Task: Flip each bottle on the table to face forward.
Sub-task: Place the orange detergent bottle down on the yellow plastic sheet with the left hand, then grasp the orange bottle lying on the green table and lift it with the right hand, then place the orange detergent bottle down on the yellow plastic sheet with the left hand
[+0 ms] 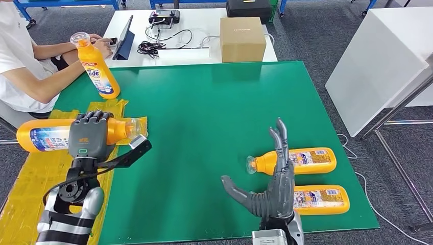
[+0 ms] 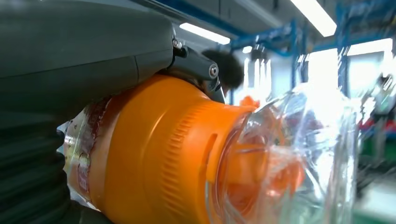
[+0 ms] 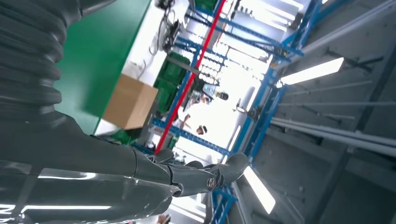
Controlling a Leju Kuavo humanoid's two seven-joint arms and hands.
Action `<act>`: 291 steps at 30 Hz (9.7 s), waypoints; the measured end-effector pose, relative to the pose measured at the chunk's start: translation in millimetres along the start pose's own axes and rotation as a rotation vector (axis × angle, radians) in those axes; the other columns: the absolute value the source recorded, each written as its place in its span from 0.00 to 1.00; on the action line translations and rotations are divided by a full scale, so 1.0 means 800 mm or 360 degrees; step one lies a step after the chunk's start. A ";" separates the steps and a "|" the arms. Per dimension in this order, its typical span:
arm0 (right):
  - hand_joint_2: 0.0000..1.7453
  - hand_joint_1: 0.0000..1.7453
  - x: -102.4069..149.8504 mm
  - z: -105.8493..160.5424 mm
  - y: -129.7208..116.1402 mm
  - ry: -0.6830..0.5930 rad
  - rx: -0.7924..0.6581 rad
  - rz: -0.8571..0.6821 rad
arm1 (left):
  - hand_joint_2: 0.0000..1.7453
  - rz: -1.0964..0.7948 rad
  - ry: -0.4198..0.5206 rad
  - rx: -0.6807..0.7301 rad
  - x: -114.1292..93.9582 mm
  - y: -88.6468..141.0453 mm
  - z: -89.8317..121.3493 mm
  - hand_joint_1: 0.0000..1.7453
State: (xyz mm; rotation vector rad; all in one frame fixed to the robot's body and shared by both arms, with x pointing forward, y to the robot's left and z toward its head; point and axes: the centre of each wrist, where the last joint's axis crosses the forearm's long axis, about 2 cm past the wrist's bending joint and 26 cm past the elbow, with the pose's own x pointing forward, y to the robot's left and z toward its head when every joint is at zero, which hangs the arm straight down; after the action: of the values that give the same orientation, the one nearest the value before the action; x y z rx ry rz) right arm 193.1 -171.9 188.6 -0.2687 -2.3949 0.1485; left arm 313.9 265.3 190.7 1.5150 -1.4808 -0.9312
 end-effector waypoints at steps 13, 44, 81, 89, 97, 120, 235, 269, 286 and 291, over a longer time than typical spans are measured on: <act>1.00 0.00 -0.004 -0.008 -0.019 0.0004 -0.0054 0.0069 | 1.00 -0.0127 0.0065 -0.0674 -0.047 -0.071 -0.052 1.00; 1.00 0.00 -0.023 -0.024 -0.010 0.0066 -0.0045 0.0070 | 1.00 0.0243 0.0355 -0.1150 -0.083 -0.148 -0.029 0.00; 1.00 0.00 -0.017 0.000 -0.015 0.0135 -0.0100 0.0213 | 1.00 0.0135 -0.0050 0.0690 0.001 0.019 0.039 0.00; 1.00 0.00 -0.016 0.006 -0.018 0.0159 -0.0059 0.0340 | 1.00 0.0621 -0.0051 0.0703 0.039 0.043 0.059 0.00; 1.00 0.00 -0.061 0.028 -0.087 0.0360 0.0736 0.1067 | 1.00 0.1985 -0.0255 0.0161 0.055 0.039 0.084 0.00; 1.00 0.00 -0.182 -0.008 -0.287 0.0702 0.1409 0.1640 | 1.00 0.2521 -0.0281 -0.0122 0.049 0.009 0.096 0.00; 1.00 1.00 -0.110 0.011 0.140 0.0433 0.0918 -0.0019 | 1.00 0.2883 -0.0452 -0.0687 0.123 -0.005 0.065 0.00; 1.00 0.00 -0.103 0.014 0.149 0.0375 0.0926 0.0030 | 1.00 0.3100 -0.0308 -0.0549 0.117 -0.011 0.070 1.00; 1.00 0.00 -0.033 -0.025 0.047 0.0093 0.0382 -0.0234 | 1.00 0.0931 -0.0296 0.0162 0.076 0.004 0.047 1.00; 1.00 0.00 -0.015 -0.037 0.013 -0.0015 0.0263 -0.0234 | 1.00 0.0129 -0.0203 0.0014 0.047 -0.016 0.026 1.00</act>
State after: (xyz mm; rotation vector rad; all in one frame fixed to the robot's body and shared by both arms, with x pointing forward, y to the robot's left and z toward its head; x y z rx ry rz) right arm 223.3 -163.4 200.5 -0.0151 -2.3846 0.2783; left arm 301.7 227.0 171.6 1.4126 -1.6267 -0.9896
